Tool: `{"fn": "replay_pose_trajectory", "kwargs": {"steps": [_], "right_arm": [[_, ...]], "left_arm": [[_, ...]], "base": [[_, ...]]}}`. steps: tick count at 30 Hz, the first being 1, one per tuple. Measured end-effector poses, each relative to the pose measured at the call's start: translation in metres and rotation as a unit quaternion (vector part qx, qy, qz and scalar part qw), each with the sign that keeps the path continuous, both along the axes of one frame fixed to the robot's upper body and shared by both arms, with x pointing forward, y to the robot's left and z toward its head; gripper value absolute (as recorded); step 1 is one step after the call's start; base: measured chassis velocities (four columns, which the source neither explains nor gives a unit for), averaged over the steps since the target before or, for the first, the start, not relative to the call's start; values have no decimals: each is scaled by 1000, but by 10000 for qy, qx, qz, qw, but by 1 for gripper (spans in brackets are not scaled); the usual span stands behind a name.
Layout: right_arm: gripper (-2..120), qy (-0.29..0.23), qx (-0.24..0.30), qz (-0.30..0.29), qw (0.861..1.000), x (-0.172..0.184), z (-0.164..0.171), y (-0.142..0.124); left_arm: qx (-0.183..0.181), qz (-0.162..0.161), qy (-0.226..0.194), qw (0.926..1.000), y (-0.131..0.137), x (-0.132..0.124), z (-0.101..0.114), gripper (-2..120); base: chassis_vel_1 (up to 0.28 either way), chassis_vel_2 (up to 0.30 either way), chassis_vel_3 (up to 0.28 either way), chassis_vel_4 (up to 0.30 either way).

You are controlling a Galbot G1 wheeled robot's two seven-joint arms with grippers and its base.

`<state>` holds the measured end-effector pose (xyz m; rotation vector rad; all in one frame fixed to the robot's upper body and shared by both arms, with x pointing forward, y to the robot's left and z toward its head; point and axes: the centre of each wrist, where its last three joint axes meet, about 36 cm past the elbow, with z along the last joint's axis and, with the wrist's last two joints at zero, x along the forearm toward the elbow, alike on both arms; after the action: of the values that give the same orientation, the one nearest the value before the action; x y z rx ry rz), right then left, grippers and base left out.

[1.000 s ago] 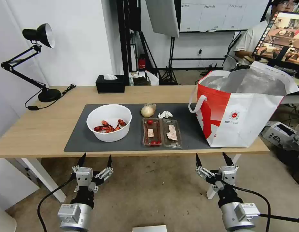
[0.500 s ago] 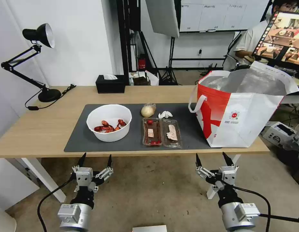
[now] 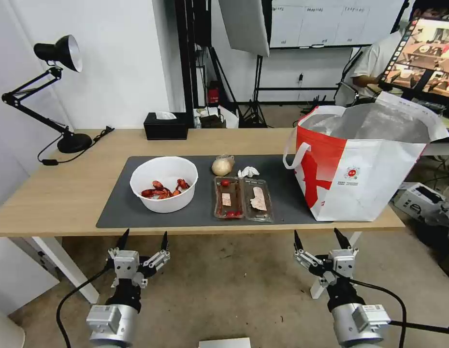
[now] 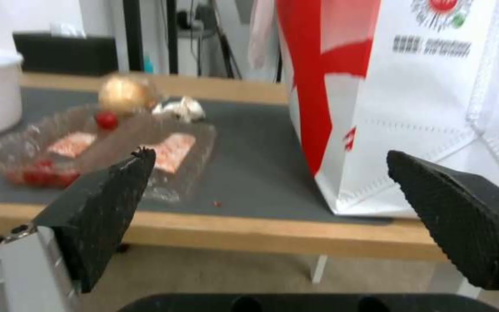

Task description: Pick up the trash from the table and place it into the takeout bag.

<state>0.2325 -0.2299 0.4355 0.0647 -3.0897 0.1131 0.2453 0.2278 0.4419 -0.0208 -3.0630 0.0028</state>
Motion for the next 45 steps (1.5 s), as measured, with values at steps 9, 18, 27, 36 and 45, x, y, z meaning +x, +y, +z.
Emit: {"fn": "replay_pose_trajectory", "kwargs": {"steps": [9, 18, 27, 36, 45], "right_arm": [[100, 889, -141, 440, 9950, 35, 18, -45], [100, 829, -94, 787, 9934, 53, 34, -67], [100, 769, -1, 793, 9939, 51, 33, -65], [100, 523, 509, 860, 9936, 51, 32, -60], [100, 496, 1692, 731, 9816, 55, 38, -46]], "left_arm": [[-560, -74, 624, 9965, 11, 38, 17, 100], [-601, -188, 524, 9966, 10, 39, 13, 100], [-627, -217, 558, 9962, 7, 37, 10, 100], [-648, -265, 524, 9962, 7, 33, 13, 100], [-687, -387, 329, 9963, 8, 34, 11, 100]], "base": [[0, 0, 0, 0], [0, 0, 0, 0], [0, 0, 0, 0], [0, 0, 0, 0], [0, 0, 0, 0]]}}
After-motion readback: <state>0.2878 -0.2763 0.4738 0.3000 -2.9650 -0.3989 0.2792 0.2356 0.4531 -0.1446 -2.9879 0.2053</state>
